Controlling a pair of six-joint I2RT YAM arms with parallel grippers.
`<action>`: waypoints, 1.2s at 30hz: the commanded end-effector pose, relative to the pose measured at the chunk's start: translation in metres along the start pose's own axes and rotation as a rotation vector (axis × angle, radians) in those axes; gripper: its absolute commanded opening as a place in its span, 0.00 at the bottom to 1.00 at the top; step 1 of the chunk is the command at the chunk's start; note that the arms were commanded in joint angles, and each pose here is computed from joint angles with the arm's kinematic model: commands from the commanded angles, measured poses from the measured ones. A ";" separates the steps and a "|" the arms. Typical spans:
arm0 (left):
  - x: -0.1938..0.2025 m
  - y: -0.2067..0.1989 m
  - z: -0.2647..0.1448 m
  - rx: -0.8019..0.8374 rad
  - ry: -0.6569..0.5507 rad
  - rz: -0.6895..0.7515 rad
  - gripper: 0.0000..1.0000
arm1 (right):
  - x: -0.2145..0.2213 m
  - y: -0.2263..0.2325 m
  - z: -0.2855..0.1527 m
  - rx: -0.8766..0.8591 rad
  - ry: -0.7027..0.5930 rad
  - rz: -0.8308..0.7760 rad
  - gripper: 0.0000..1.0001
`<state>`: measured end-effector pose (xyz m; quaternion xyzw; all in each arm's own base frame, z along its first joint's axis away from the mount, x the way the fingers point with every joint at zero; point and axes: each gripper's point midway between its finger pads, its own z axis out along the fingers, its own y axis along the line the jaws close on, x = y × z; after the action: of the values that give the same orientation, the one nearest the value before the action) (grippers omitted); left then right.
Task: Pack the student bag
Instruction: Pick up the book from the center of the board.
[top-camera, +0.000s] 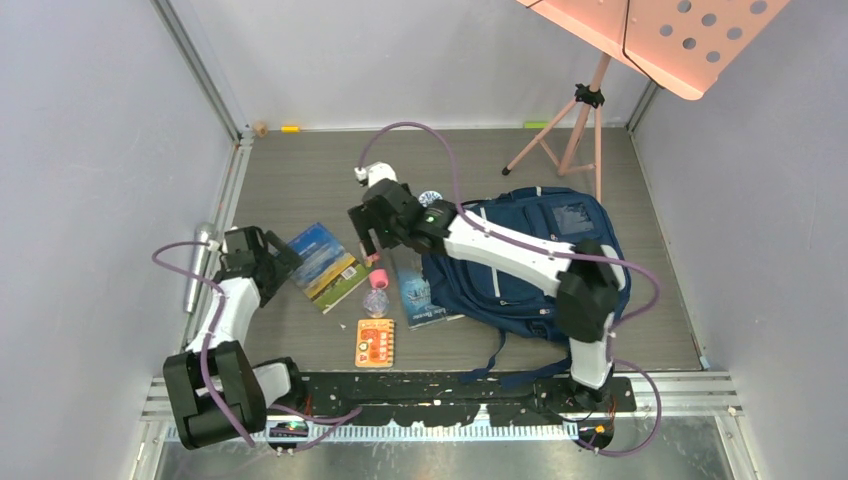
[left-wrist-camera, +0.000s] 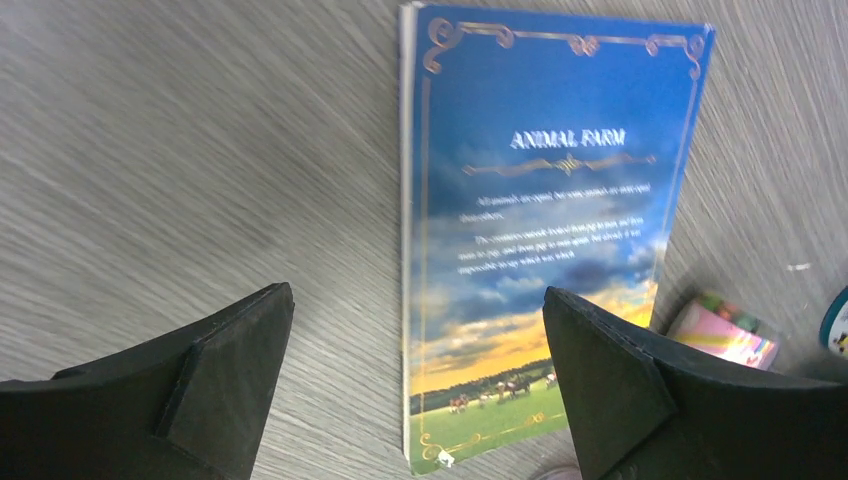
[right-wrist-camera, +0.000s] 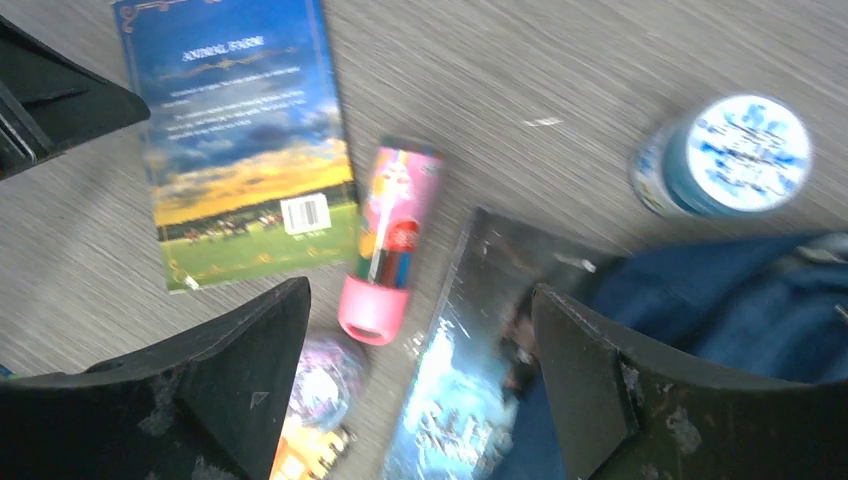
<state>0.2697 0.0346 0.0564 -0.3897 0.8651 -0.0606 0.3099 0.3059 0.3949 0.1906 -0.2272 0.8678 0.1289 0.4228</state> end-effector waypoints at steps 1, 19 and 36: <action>-0.004 0.005 0.000 0.025 0.026 -0.054 1.00 | -0.003 0.045 0.034 -0.190 0.077 -0.035 0.86; 0.024 -0.015 0.037 0.131 0.224 -0.123 0.86 | 0.013 0.104 0.150 -0.431 0.204 0.004 0.82; 0.045 -0.017 0.042 0.147 0.284 -0.118 0.82 | 0.076 0.132 0.164 -0.600 0.412 0.151 0.52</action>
<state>0.3070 0.0162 0.0379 -0.3958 0.8567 -0.1863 0.2732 0.3441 0.5396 0.0377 -0.3042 0.8793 0.2983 0.2127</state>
